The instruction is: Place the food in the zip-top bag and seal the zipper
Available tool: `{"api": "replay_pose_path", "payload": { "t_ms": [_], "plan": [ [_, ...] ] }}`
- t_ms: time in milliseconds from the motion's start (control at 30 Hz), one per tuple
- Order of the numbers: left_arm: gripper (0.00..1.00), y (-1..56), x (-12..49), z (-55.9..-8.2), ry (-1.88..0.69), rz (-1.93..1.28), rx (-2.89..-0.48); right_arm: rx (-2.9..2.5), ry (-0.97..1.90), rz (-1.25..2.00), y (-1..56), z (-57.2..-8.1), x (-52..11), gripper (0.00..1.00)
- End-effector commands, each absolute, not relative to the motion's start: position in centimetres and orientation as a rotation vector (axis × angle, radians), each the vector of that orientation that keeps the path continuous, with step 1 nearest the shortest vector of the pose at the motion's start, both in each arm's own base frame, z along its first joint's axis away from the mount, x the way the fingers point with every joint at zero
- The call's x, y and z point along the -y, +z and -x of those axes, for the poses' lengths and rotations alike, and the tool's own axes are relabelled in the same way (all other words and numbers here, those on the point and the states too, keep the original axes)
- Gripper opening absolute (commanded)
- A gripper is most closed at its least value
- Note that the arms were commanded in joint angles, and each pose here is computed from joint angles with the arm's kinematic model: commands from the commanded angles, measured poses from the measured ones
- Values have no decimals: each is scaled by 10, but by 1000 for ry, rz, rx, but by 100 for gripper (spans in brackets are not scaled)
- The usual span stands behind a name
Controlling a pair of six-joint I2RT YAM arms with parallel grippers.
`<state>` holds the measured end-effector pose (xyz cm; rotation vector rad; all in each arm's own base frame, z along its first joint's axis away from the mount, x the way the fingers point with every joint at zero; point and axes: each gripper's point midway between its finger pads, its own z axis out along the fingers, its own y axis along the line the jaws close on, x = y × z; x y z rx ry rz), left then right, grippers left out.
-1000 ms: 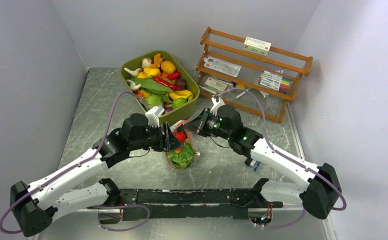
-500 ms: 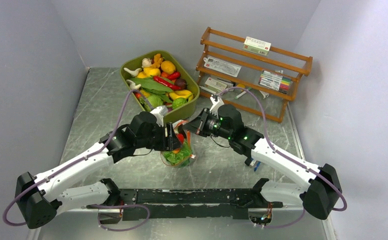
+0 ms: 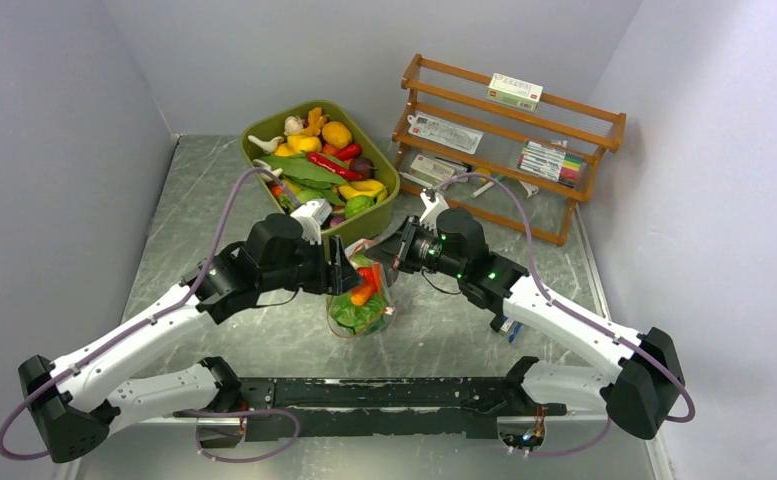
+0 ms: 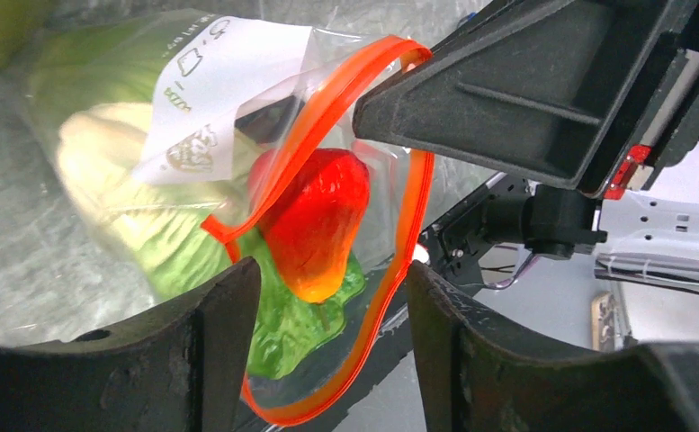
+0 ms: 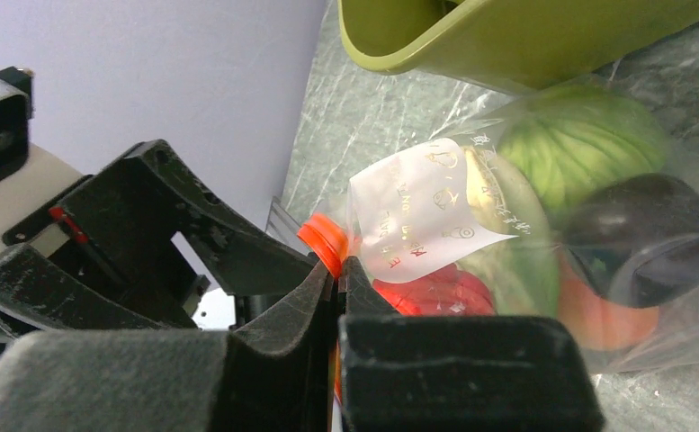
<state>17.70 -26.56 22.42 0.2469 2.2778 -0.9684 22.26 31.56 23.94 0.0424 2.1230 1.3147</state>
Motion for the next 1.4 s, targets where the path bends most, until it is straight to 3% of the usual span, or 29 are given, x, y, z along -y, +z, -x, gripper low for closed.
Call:
{"api": "replay_pose_path", "payload": {
  "t_ms": [0,200,367,500,667,867,1133,1367],
  "plan": [
    [58,246,243,-180,-851,-256,-2226,-2046,1353,-21,262,-227,-319,0],
    [64,219,214,-186,-650,-253,-2262,-2041,1334,-33,263,-230,-318,0],
    [68,201,229,-188,-688,-333,-2254,-2042,1352,-47,262,-230,-320,0],
    [64,184,236,-198,-647,-348,-2271,-2040,1335,-43,266,-232,-319,0],
    [46,166,226,-213,-490,-311,-2316,-2059,1272,7,262,-234,-316,0],
    [8,170,233,-222,-491,-301,-2293,-2113,1132,151,245,-235,-310,0],
    [7,192,236,-227,-589,-146,-2219,-1934,1009,500,267,-223,-296,46],
    [7,200,236,-236,-579,-44,-2211,-1614,931,739,256,-186,-264,48]
  ]
}}
